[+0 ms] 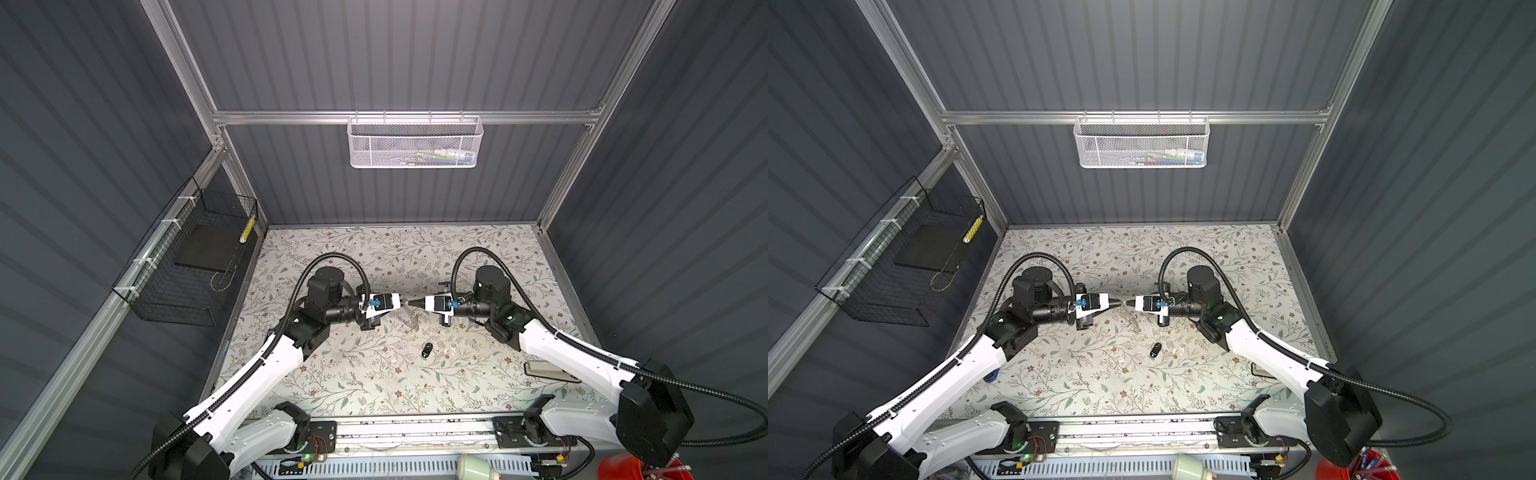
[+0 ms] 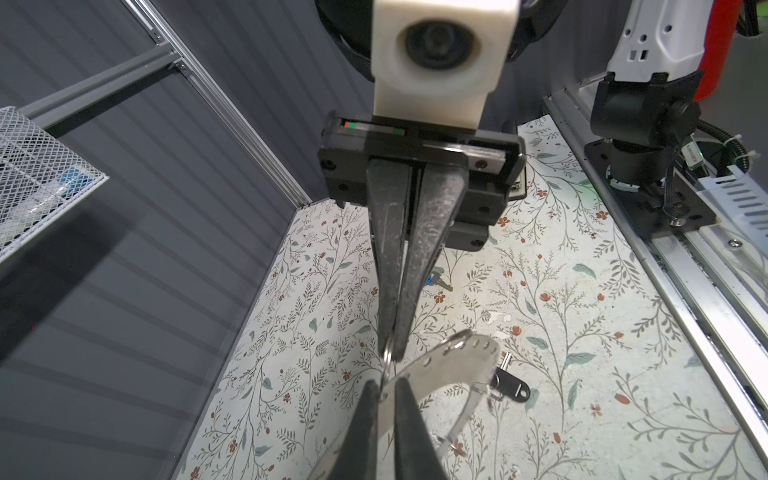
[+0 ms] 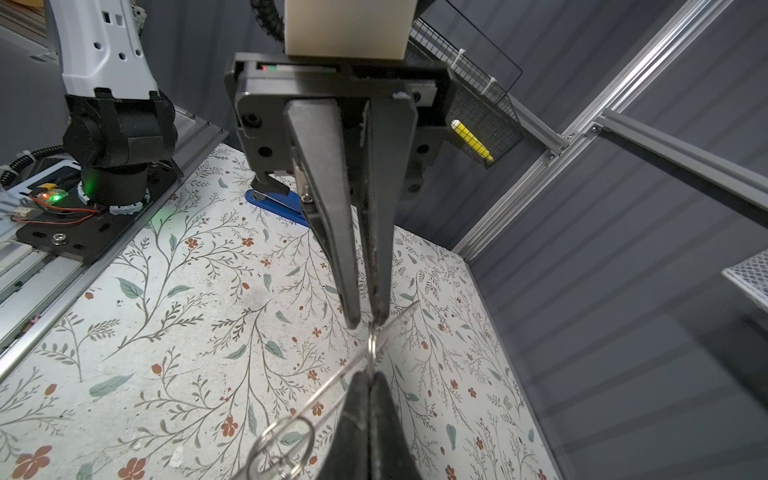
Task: Put the keys on the keyring
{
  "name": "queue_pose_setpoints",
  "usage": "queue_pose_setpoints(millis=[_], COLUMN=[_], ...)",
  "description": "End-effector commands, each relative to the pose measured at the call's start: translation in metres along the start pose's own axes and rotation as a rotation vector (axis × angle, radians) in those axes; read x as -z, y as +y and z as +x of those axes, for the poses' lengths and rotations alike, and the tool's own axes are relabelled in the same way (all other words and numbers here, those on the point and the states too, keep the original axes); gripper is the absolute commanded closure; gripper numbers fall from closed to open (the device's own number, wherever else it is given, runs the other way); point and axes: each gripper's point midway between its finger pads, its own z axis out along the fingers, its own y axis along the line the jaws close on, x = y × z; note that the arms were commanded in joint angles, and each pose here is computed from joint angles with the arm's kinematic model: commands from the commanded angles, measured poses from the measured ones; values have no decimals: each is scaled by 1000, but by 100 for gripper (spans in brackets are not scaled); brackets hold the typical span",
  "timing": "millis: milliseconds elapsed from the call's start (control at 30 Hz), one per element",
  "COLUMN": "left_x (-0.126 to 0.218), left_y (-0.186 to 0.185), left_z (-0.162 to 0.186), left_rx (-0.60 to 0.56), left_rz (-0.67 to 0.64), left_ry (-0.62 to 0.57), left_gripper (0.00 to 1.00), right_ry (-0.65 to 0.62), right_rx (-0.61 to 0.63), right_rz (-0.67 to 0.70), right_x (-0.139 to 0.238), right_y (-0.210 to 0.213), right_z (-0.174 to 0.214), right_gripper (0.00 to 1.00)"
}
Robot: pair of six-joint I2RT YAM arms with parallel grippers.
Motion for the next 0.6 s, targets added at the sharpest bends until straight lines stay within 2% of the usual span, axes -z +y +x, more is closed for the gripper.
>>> queue_pose_setpoints(millis=[0,300,467,567], left_x=[-4,-7,-8,-7], left_y=[-5,-7,-7,-7], left_z=[5,3,1,-2], left_rx=[17,8,6,20], left_rz=[13,22,29,33], left_ry=[7,6,-1,-8], left_gripper=[89,92,100,100], right_ry=[-47,-57,-60,-54], right_rx=[16,-1,-19,-42], right_rz=[0,-11,-24,-20], right_x=[-1,-1,-2,-2], right_y=[-6,-5,-4,-5], right_z=[-16,-18,-18,-17], right_gripper=[100,100,100,100])
